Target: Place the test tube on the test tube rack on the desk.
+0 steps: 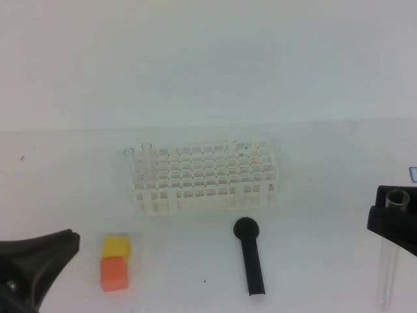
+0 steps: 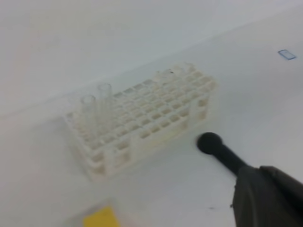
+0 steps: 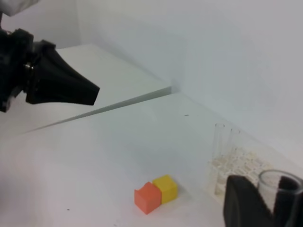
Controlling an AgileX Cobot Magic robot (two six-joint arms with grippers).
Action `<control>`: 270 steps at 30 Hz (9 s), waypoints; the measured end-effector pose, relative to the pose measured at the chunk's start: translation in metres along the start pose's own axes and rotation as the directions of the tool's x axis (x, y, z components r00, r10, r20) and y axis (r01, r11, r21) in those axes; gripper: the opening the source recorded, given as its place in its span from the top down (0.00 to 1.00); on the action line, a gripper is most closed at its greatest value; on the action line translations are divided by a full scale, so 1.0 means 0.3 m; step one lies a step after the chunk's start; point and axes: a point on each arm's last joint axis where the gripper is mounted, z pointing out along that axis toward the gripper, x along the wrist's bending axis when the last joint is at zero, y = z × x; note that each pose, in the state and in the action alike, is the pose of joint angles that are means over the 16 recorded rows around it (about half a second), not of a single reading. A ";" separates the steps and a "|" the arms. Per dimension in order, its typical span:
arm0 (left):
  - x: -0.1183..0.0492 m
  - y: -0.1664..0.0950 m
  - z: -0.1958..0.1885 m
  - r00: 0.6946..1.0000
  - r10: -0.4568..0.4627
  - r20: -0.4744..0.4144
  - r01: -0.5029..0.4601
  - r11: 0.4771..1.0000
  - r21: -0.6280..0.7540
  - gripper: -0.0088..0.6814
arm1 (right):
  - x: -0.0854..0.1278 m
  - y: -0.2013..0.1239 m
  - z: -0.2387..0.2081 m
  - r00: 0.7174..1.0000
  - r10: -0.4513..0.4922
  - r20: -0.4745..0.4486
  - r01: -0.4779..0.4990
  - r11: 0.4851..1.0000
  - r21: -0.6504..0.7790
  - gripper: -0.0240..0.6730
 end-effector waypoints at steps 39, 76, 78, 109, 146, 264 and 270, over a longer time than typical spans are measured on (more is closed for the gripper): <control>-0.015 -0.524 -0.056 0.943 -0.333 -0.019 0.333 0.937 0.108 0.99 | -0.003 -0.007 0.001 0.995 0.095 0.011 -0.095 0.995 0.003 0.79; 0.105 -0.525 -0.116 0.670 -0.468 -0.576 0.412 0.880 -0.236 0.99 | -0.011 -0.053 0.008 0.997 0.063 0.040 -0.065 0.997 0.031 0.79; 0.110 -0.526 -0.120 0.648 -0.473 -0.597 0.412 0.877 -0.248 0.99 | -0.012 -0.053 0.008 0.997 0.063 0.042 -0.065 0.997 0.031 0.79; 0.116 -0.528 -0.127 0.612 -0.480 -0.629 0.410 0.872 -0.267 0.99 | -0.013 -0.059 0.022 0.994 0.108 0.023 -0.107 0.992 -0.066 0.79; 0.116 -0.528 -0.127 0.612 -0.480 -0.629 0.410 0.872 -0.267 0.99 | -0.075 -0.188 0.795 0.951 -0.048 0.304 0.119 0.968 -0.221 0.79; 0.116 -0.516 -0.130 0.613 -0.482 -0.626 0.403 0.872 -0.276 0.99 | -0.060 -0.007 -0.322 0.538 -0.100 0.837 0.064 0.995 0.077 0.97; 0.116 -0.511 -0.132 0.614 -0.482 -0.625 0.401 0.872 -0.280 0.99 | -0.016 -0.201 -0.322 0.505 -0.052 0.861 0.007 0.998 0.056 0.97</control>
